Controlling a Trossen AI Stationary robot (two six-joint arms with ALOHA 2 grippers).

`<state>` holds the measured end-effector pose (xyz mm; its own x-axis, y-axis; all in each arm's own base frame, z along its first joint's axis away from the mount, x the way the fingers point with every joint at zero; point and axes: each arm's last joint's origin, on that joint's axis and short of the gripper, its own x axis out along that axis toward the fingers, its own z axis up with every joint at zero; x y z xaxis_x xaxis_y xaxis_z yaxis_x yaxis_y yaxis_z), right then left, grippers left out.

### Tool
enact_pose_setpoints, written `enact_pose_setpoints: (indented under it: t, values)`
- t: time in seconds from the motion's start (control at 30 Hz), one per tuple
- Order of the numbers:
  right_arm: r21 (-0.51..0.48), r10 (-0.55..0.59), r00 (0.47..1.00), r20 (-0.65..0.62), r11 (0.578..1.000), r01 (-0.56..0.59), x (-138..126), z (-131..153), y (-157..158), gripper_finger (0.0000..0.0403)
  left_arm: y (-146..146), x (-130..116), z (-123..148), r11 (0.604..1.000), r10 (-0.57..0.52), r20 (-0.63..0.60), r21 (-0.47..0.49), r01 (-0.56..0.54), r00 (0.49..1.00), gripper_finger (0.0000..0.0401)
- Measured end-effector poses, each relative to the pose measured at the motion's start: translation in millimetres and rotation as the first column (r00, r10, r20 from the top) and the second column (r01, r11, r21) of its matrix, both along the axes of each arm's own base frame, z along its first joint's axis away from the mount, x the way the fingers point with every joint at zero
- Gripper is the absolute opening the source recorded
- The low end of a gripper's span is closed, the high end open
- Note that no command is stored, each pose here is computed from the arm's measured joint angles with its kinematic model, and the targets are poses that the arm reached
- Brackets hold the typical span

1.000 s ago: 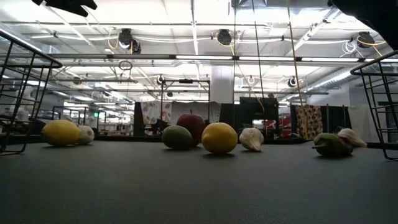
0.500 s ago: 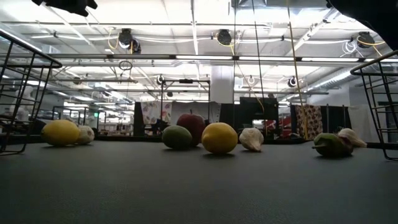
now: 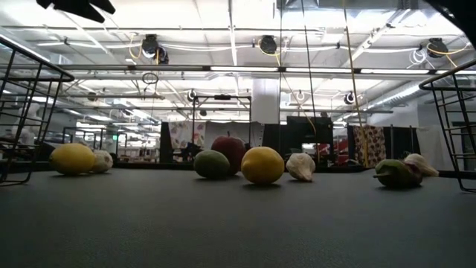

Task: Sort produce into baskets
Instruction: Put the middle garlic into the left gold wire basket

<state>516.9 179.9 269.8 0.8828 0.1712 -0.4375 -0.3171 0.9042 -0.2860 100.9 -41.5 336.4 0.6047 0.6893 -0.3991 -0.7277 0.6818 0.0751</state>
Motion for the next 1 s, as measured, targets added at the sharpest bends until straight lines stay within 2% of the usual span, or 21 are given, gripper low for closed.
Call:
enact_pose_setpoints:
  t: [0.17, 0.3, 0.4, 0.5, 0.6, 0.77, 0.9, 1.0]
  values:
    - [-0.05, -0.025, 0.963, -0.269, 0.999, 0.012, -37.1, 17.1, -3.6, 0.0197, -1.5, 2.0, -15.4, 0.999, 0.028, 0.012, -0.016, -0.028, 1.0, 0.0274]
    - [-0.1, -0.081, 0.864, -0.496, 0.994, 0.037, -66.0, 15.3, -5.8, 0.0196, -6.5, 8.6, -29.6, 0.999, 0.03, 0.033, -0.038, -0.029, 0.999, 0.0274]
    - [-0.154, -0.147, 0.766, -0.626, 0.986, 0.064, -81.6, 7.7, -8.9, 0.0196, -10.2, 13.7, -36.4, 0.998, 0.027, 0.058, -0.057, -0.024, 0.998, 0.0274]
    - [-0.224, -0.231, 0.672, -0.704, 0.97, 0.098, -93.5, 2.7, -14.9, 0.0192, -13.8, 18.7, -37.3, 0.999, 0.0, 0.06, -0.047, 0.003, 0.998, 0.0274]
    - [-0.283, -0.284, 0.627, -0.726, 0.954, 0.104, -100.4, 2.1, -19.6, 0.0182, -17.4, 23.6, -35.3, 0.999, -0.034, 0.067, -0.04, 0.036, 0.997, 0.0274]
    - [-0.31, -0.314, 0.618, -0.721, 0.943, 0.118, -112.4, 20.7, -28.0, 0.016, -23.0, 29.7, -34.0, 0.992, -0.098, 0.046, -0.076, 0.101, 0.994, 0.0274]
    - [-0.293, -0.311, 0.641, -0.702, 0.946, 0.139, -123.1, 36.9, -35.4, 0.0143, -23.8, 29.8, -35.0, 0.988, -0.117, 0.024, -0.103, 0.118, 0.993, 0.0274]
    - [-0.294, -0.32, 0.655, -0.684, 0.943, 0.154, -141.4, 46.5, -45.1, 0.0132, -23.4, 29.3, -35.4, 0.988, -0.123, 0.008, -0.094, 0.123, 0.992, 0.0274]
